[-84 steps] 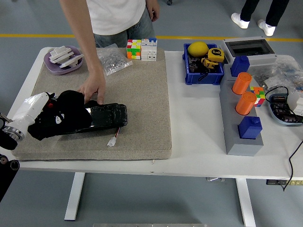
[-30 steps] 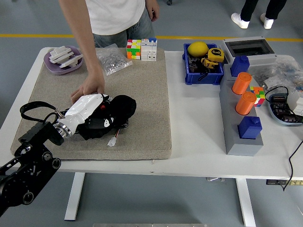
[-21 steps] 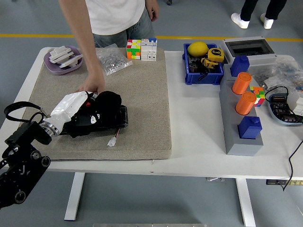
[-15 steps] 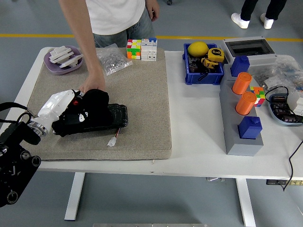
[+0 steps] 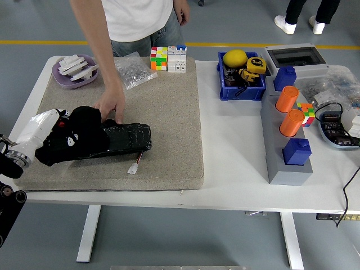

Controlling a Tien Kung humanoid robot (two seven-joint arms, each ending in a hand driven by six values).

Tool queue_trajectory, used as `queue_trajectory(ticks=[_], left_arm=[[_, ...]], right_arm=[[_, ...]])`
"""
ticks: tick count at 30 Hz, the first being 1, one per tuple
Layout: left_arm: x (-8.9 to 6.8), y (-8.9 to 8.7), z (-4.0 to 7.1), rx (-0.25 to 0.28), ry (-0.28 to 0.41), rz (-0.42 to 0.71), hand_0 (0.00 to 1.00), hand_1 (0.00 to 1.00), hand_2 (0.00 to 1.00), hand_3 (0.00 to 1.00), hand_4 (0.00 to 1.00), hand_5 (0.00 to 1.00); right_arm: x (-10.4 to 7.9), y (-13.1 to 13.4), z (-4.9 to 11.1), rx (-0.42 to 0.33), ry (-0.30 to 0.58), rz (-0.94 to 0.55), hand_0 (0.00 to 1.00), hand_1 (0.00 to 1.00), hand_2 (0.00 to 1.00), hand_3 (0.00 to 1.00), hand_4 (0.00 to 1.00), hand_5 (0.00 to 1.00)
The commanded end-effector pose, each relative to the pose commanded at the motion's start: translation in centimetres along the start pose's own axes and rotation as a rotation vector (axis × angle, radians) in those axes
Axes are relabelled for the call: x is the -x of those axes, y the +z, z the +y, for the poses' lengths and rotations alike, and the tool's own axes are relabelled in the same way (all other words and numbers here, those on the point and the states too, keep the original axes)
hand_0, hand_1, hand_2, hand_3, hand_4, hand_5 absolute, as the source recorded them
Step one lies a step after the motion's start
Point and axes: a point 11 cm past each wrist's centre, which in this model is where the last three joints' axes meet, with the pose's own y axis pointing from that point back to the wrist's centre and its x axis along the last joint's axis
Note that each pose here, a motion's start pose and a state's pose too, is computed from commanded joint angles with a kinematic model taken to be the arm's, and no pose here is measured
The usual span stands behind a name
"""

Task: Pick the rag up,wipe the panel,place it on the desk

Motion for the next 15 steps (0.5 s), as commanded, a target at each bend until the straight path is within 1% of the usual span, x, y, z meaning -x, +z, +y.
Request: queue_trajectory(ticks=[5,9,15], left_arm=[[-0.78,-0.81,0.15,-0.023,0.025,-0.003,0.292,0.328,0.523,0.489,0.587,0.002],[-0.73,-1.14,0.17,-0.032,0.025,-0.002,0.292,0.328,0.523,0.489,0.587,0.002],[-0.28,-0.29,-0.04,-0.011,0.017,0.006,0.294,0.328,0.523,0.489,0.591,0.002]], right_arm=[[0.11,-0.09,0.01,-0.003,-0.002,-0.001,0.770,0.661,0.669,0.618,0.998,0.476],[0.12,0.00,0.01,-0.001,-0.002,-0.002,0.770,0.661,0.669,0.618,0.998,0.476],[0.11,0.04,0.01,0.000,-0.001,-0.003,0.769,0.661,0.669,0.617,0.998,0.475]])
